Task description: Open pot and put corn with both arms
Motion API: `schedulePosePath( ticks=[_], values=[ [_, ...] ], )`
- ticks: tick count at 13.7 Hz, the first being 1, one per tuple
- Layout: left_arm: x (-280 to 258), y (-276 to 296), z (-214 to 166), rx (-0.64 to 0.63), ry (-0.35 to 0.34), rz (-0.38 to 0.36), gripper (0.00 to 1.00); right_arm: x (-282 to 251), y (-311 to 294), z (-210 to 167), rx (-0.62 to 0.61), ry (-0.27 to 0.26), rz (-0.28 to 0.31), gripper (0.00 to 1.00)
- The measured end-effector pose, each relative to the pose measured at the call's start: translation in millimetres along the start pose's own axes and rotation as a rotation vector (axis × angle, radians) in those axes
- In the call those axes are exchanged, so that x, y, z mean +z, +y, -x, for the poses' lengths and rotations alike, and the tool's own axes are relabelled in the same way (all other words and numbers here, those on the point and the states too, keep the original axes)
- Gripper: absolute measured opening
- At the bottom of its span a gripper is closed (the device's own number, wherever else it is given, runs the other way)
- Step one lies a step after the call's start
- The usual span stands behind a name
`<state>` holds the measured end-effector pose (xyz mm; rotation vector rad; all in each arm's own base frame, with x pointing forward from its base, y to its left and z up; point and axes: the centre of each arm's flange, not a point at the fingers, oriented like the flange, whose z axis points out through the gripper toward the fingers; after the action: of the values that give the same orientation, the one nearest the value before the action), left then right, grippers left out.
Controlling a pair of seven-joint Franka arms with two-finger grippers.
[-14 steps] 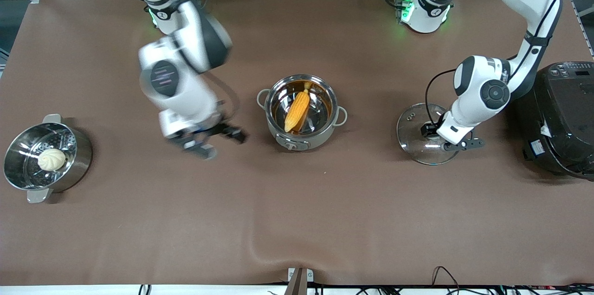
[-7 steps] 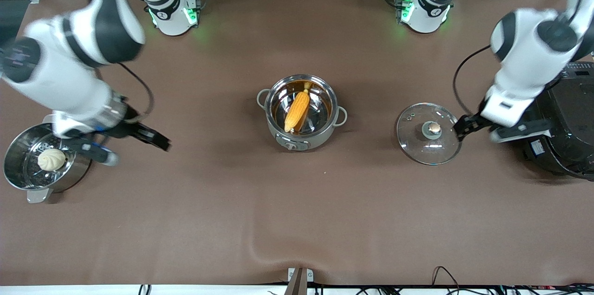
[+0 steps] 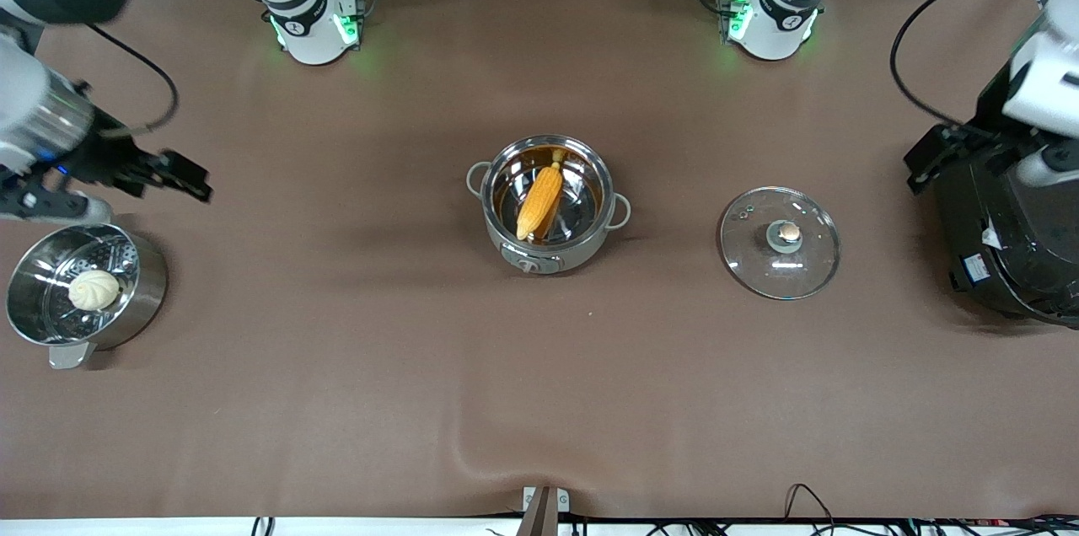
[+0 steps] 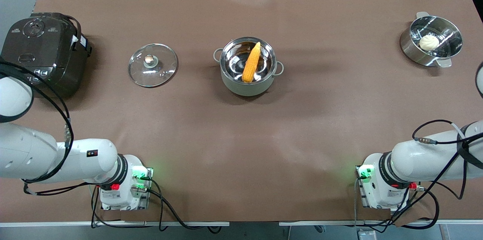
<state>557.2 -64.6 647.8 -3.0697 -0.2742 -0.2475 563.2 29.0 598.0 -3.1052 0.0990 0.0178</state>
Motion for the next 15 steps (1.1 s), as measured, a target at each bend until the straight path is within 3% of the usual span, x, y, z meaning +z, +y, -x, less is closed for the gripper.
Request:
schedulePosePath(
  ticks=[3,6,10,15],
  values=[
    [-13,-10,4,0.006,-0.066,-0.015,1.00,-30,20,24,-0.014,0.000,0.007,1.00],
    [-19,-20,4,0.082,-0.078,-0.016,1.00,-37,18,33,-0.018,-0.009,0.013,1.00],
    [-12,-27,3,0.145,-0.112,-0.016,1.00,-57,33,45,-0.027,-0.060,0.021,1.00],
    [-8,-19,8,0.157,-0.157,0.016,1.00,-68,44,50,-0.012,-0.061,0.019,1.00]
  ],
)
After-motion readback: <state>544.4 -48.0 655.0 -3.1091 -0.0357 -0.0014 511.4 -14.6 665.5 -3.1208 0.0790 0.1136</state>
